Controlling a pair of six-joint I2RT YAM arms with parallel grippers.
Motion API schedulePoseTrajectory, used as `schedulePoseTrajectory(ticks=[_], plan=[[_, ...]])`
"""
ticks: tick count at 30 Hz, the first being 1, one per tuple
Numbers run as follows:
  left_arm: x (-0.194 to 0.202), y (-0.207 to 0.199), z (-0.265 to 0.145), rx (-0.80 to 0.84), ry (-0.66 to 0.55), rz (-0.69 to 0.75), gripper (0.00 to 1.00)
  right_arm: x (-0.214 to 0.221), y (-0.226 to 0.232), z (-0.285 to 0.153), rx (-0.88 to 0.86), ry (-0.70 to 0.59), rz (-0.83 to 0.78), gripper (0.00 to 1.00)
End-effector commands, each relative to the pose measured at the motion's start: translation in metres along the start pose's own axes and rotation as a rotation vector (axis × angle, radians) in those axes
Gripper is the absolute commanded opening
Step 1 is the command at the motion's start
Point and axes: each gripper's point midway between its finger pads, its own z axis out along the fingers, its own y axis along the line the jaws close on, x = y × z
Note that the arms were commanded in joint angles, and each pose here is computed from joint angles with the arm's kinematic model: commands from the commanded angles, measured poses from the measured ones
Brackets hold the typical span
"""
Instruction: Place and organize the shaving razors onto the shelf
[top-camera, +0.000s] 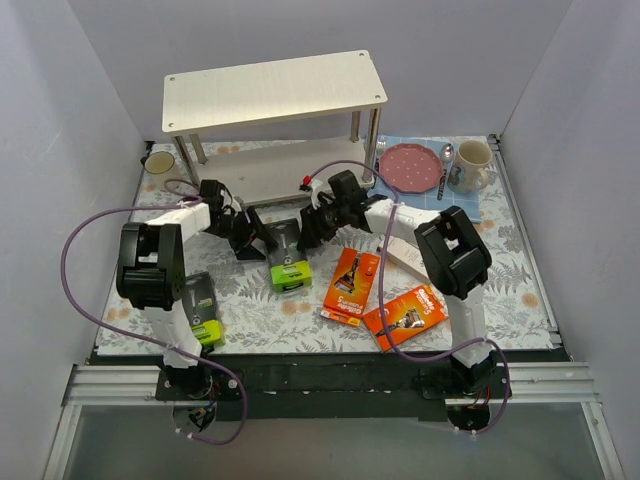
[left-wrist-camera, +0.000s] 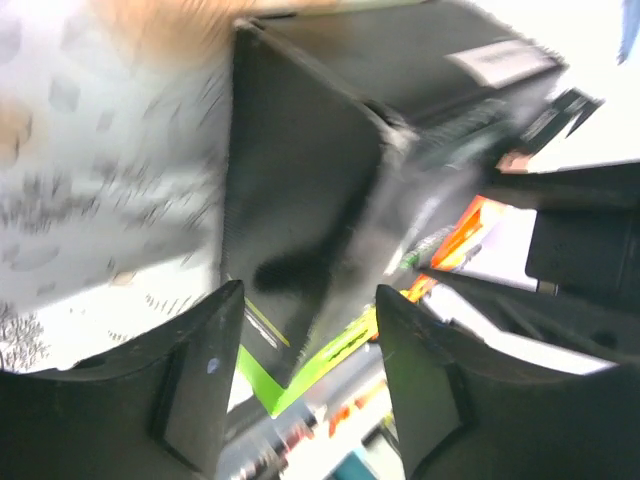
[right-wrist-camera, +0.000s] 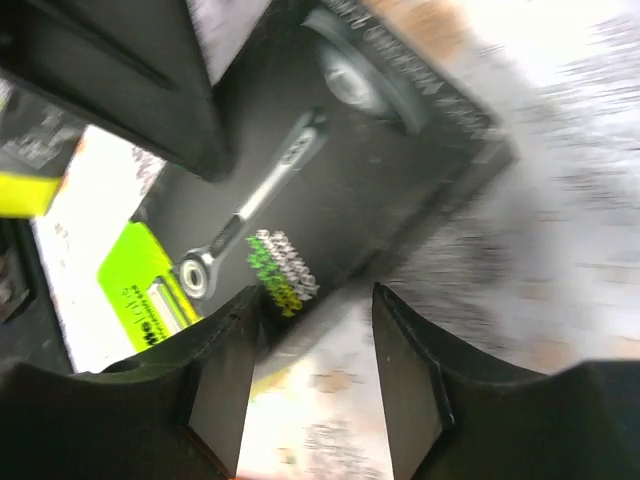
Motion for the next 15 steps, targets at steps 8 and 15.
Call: schedulePoseTrajectory(ticks=[8, 15], plan=[[0.029, -0.022, -0.048, 0.056, -0.109, 0.169, 0.76, -0.002, 0.014, -0.091, 0.161, -0.077, -0.044, 0.6], [0.027, -0.022, -0.04, 0.131, -0.152, 0.198, 0.79, 0.05, 0.079, -0.077, 0.072, 0.049, -0.591, 0.52]])
